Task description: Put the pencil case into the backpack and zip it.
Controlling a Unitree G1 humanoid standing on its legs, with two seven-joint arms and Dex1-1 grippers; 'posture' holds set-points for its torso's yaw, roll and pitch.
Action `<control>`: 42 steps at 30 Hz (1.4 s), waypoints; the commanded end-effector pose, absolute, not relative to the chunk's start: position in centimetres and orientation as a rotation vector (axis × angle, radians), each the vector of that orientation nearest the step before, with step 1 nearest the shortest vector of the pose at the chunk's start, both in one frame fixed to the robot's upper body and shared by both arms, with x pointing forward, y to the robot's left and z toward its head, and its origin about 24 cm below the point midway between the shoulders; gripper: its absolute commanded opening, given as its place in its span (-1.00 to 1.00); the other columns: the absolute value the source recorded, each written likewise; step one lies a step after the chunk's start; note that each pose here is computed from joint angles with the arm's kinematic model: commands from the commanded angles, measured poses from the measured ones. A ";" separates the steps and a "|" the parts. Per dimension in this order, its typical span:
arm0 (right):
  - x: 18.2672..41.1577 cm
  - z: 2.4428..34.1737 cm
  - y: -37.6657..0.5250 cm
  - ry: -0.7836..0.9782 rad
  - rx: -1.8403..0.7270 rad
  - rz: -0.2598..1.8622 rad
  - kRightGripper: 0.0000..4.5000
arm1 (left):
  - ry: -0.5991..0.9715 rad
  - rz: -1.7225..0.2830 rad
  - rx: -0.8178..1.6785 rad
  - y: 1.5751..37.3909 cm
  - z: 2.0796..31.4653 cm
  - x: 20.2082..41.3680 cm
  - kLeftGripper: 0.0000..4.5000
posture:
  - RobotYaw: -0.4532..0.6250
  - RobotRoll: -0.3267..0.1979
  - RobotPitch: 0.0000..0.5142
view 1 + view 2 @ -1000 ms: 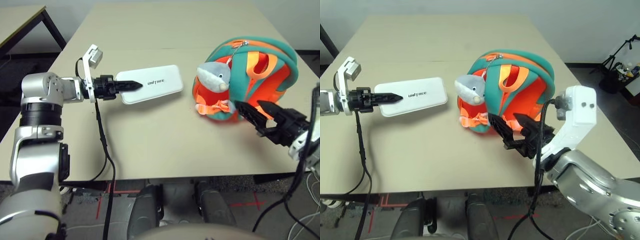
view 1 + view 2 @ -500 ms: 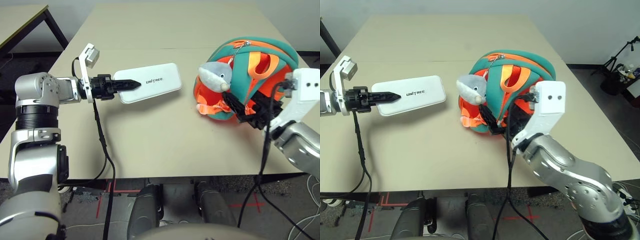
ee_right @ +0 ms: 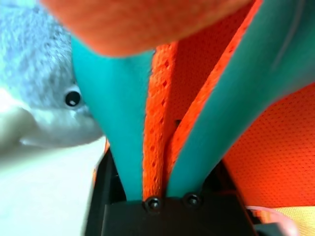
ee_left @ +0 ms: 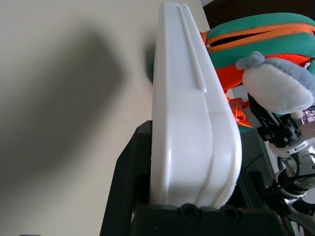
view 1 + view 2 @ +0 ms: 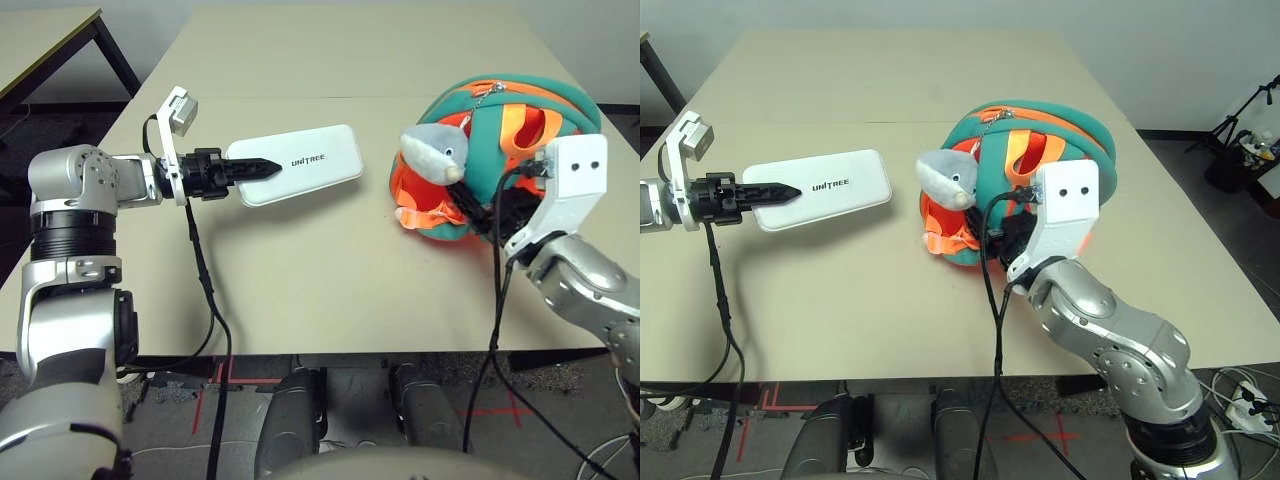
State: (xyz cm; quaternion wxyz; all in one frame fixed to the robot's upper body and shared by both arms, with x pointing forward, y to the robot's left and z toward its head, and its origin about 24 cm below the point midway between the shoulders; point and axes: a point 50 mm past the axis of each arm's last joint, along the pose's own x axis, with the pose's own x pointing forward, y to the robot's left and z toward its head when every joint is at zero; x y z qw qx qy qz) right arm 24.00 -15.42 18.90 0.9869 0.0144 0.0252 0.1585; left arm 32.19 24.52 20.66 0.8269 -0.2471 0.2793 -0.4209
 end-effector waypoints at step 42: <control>15.9 22.4 -17.6 0.037 -0.074 0.663 -0.94 | 0.480 -1.053 -0.265 23.5 26.3 33.2 -0.37 | -0.63 0.25 -0.57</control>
